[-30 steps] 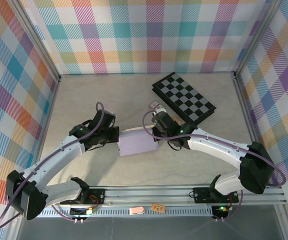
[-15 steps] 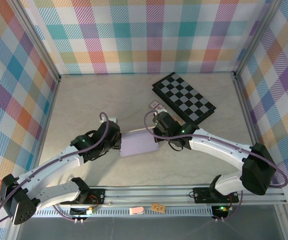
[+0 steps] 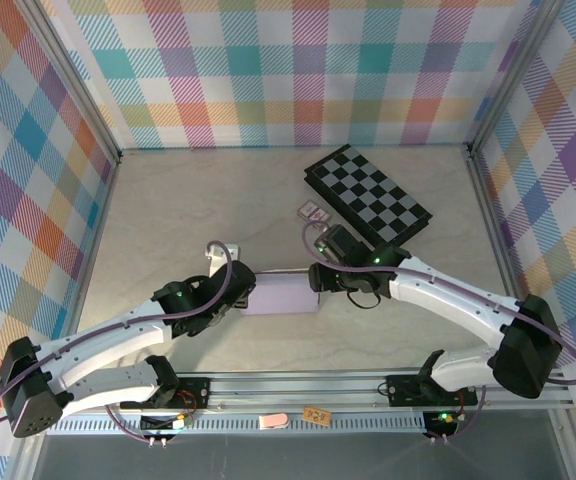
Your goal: Fold the paper box
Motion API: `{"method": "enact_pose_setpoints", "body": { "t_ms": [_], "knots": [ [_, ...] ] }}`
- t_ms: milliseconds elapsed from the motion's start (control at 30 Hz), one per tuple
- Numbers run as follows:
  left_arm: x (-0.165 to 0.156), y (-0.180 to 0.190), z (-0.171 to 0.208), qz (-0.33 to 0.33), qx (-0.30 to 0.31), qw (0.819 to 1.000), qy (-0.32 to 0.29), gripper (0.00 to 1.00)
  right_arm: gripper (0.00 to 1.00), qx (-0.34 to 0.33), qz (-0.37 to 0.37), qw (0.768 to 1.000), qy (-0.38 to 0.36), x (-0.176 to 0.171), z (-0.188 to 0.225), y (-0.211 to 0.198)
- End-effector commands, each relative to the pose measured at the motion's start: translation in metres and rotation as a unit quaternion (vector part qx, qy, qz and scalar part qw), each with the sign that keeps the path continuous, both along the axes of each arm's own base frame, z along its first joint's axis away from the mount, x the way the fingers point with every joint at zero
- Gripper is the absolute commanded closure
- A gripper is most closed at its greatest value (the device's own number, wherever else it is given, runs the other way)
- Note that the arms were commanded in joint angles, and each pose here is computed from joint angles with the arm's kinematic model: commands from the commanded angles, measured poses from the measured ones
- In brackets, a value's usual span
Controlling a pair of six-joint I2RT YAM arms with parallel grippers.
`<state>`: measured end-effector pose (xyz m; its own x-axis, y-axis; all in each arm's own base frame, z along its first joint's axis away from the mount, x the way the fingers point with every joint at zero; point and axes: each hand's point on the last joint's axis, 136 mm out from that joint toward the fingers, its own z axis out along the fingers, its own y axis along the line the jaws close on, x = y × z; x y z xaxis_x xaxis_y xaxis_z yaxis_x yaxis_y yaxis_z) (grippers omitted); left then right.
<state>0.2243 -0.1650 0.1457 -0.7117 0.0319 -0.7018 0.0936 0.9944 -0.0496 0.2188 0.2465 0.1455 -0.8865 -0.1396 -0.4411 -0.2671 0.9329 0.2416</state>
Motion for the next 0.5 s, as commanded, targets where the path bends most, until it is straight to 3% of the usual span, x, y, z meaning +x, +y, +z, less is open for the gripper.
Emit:
{"method": "enact_pose_setpoints", "body": {
  "t_ms": [0, 300, 467],
  "knots": [
    [-0.033, 0.004, -0.046, -0.03, 0.052, 0.994, 0.092, 1.0, 0.41, 0.067, 0.015, 0.995, 0.073, -0.028, 0.011, 0.017],
    [-0.037, 0.002, -0.047, -0.025, 0.055, 0.994, 0.088, 1.0, 0.38, 0.135, 0.005, 0.987, 0.092, -0.039, 0.038, 0.024],
    [-0.038, 0.001, -0.047, -0.022, 0.055, 0.994, 0.087, 1.0, 0.25, 0.181, -0.075, 0.976, 0.1, -0.033, 0.056, 0.009]
  ]
}}
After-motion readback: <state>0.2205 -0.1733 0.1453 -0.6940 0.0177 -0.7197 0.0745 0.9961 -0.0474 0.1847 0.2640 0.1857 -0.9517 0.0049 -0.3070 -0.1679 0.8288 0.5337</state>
